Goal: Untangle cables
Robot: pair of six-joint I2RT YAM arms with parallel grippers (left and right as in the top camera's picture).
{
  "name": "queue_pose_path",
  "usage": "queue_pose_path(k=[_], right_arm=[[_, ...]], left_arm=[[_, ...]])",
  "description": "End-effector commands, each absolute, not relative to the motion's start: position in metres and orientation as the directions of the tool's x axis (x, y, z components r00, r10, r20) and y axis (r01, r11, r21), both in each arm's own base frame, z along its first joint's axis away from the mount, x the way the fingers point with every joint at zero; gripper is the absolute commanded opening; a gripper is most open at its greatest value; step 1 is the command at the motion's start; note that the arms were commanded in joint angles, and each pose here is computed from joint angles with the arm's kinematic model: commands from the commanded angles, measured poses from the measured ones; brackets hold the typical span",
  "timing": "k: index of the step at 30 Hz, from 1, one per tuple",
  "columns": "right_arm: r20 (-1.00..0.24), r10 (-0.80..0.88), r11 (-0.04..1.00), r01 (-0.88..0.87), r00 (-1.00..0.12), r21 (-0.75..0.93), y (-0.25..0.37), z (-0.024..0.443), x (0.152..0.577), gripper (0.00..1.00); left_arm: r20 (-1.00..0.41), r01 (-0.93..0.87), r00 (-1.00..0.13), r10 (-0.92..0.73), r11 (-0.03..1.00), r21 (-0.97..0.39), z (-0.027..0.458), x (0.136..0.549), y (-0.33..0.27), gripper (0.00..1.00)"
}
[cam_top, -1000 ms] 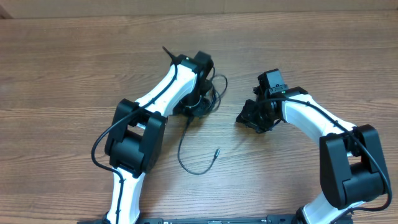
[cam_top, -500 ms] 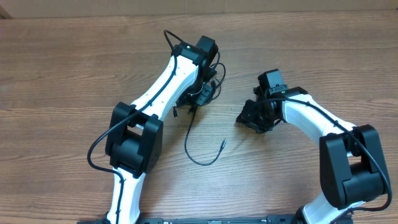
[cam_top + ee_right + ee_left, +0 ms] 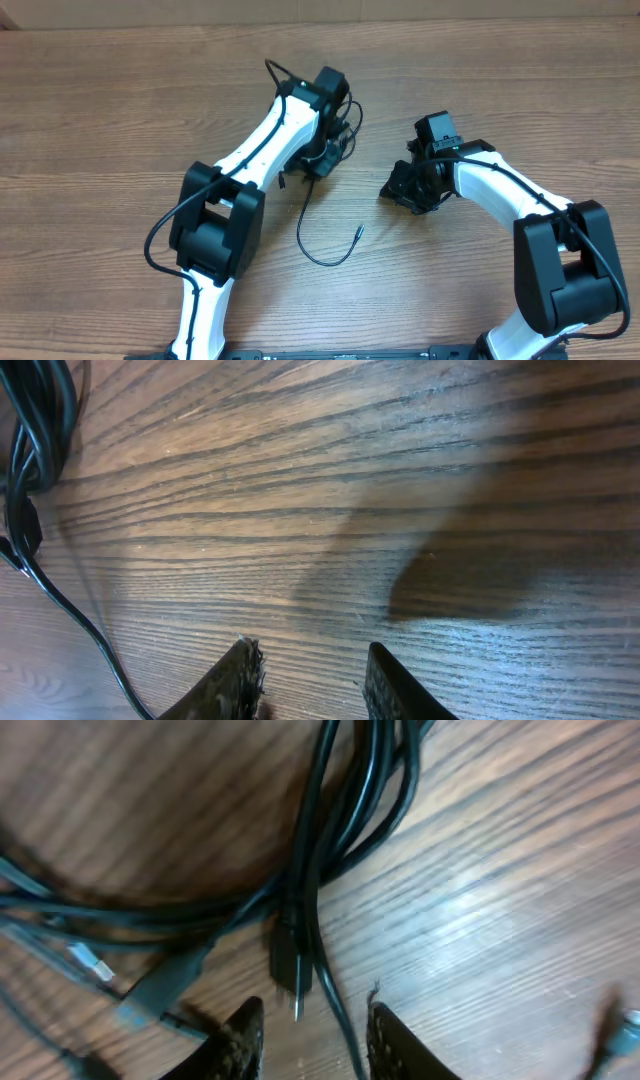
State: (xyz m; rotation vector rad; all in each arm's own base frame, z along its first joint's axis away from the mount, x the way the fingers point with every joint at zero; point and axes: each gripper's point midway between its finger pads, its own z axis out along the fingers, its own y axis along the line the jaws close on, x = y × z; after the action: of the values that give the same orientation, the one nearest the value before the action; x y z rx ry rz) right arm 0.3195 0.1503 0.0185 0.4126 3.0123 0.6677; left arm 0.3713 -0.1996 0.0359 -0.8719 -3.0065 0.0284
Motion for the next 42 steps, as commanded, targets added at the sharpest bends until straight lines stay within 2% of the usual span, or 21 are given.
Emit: queue_pose_path(k=[1,2,3,4,9,15,19,25,34,40,42], right_arm=[[0.005,0.264,0.872,0.241,-0.964,0.426,0.15,0.025,0.322,0.33],[0.005,0.264,0.872,0.241,-0.964,0.426,0.15,0.025,0.322,0.33],[0.005,0.264,0.872,0.241,-0.964,0.426,0.15,0.025,0.322,0.33],[0.005,0.264,0.872,0.241,-0.964,0.426,0.15,0.025,0.322,0.33],[0.004,0.264,0.872,0.241,-0.964,0.426,0.15,0.025,0.322,0.33],[0.016,0.251,0.877,0.234,-0.968,0.42,0.154,0.025,0.317,0.33],[0.021,0.238,0.88,0.225,-0.971,0.417,0.157,0.024,0.314,0.33],[0.018,0.238,0.88,0.224,-0.971,0.419,0.158,0.024,0.314,0.33],[0.022,0.238,0.881,0.225,-0.971,0.417,0.157,0.024,0.313,0.33],[0.022,0.238,0.881,0.225,-0.971,0.416,0.157,0.024,0.314,0.33],[0.02,0.239,0.882,0.225,-0.971,0.413,0.157,0.024,0.314,0.33]], left_arm=[[0.024,0.533,-0.846,0.533,0.846,-0.022,0.019,0.359,-0.199,0.29],[0.024,0.534,-0.845,0.534,0.846,-0.007,0.014,0.36,-0.196,0.23],[0.026,0.534,-0.846,0.533,0.846,0.011,0.011,0.36,-0.192,0.06],[0.032,0.534,-0.846,0.533,0.845,0.036,0.01,0.361,-0.188,0.04],[0.012,0.528,-0.848,0.53,0.841,0.114,0.029,0.374,-0.18,0.04],[-0.063,0.545,-0.829,0.555,0.829,0.124,0.053,0.395,-0.192,0.04],[-0.091,0.528,-0.829,0.552,0.826,0.199,0.064,0.409,-0.185,0.04],[-0.137,0.511,-0.831,0.54,0.837,0.196,0.066,0.419,-0.19,0.04],[-0.294,0.449,-0.822,0.488,0.873,0.191,0.067,0.453,-0.205,0.06],[-0.27,0.412,-0.854,0.444,0.895,0.17,0.051,0.444,-0.202,0.04],[-0.228,0.446,-0.858,0.459,0.888,0.109,0.046,0.429,-0.208,0.04]])
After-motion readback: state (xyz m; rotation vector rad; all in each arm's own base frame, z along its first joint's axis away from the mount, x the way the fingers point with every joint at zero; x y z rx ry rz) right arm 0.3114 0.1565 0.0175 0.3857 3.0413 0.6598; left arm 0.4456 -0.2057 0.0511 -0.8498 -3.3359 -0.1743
